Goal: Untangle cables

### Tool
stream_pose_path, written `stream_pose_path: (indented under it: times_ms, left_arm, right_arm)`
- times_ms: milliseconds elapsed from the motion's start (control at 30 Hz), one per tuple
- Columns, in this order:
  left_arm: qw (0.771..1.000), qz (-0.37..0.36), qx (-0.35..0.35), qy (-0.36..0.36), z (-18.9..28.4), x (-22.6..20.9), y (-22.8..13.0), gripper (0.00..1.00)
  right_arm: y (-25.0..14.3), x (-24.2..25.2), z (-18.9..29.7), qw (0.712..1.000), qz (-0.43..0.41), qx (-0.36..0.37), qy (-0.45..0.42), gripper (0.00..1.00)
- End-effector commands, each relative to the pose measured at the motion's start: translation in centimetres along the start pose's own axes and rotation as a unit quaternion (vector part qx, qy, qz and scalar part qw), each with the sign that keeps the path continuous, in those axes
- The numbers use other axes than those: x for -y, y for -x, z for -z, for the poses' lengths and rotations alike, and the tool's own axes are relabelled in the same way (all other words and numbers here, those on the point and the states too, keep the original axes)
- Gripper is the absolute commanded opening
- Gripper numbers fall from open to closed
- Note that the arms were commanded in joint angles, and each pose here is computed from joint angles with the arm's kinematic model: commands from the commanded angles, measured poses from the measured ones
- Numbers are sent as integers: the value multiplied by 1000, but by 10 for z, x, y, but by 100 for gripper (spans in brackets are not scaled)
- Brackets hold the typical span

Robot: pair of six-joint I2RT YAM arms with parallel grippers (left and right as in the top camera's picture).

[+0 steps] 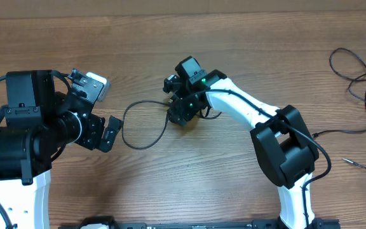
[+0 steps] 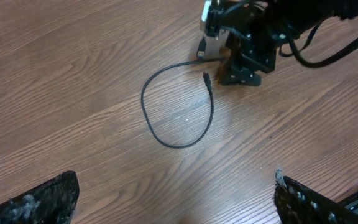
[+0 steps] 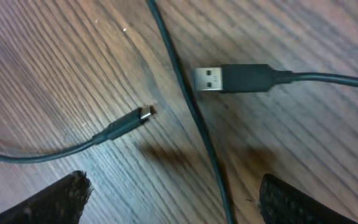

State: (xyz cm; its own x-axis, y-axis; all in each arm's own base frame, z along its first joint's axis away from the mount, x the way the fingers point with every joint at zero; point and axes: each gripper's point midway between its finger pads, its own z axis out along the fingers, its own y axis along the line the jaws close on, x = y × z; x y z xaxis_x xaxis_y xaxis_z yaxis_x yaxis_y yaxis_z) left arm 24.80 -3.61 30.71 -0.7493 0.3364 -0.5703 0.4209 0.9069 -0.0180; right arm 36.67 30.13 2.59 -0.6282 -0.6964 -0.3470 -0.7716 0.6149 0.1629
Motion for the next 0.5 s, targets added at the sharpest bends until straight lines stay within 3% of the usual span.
stream_pose_path:
  times_ms: [0, 67, 133, 267, 300, 467]
  left_arm:
    - [1000, -11, 8, 3, 4, 0, 4, 100]
    - [1000, -11, 8, 3, 4, 0, 4, 100]
    - [1000, -11, 8, 3, 4, 0, 4, 100]
    - [1000, -11, 8, 3, 4, 0, 4, 100]
    - [1000, -11, 8, 2, 4, 0, 4, 100]
    - [1000, -11, 8, 3, 4, 0, 4, 100]
  right_arm:
    - [-5, -2, -10, 999, 31, 16, 3, 85]
    - [-9, -1, -18, 998, 57, 22, 1, 82]
    - [-13, 0, -26, 997, 73, 29, -2, 71]
    - [-21, 0, -35, 997, 74, 33, -3, 25]
    - [-24, 0, -37, 997, 73, 30, -2, 4]
    - [-32, 14, -36, 998, 51, 8, -41, 4]
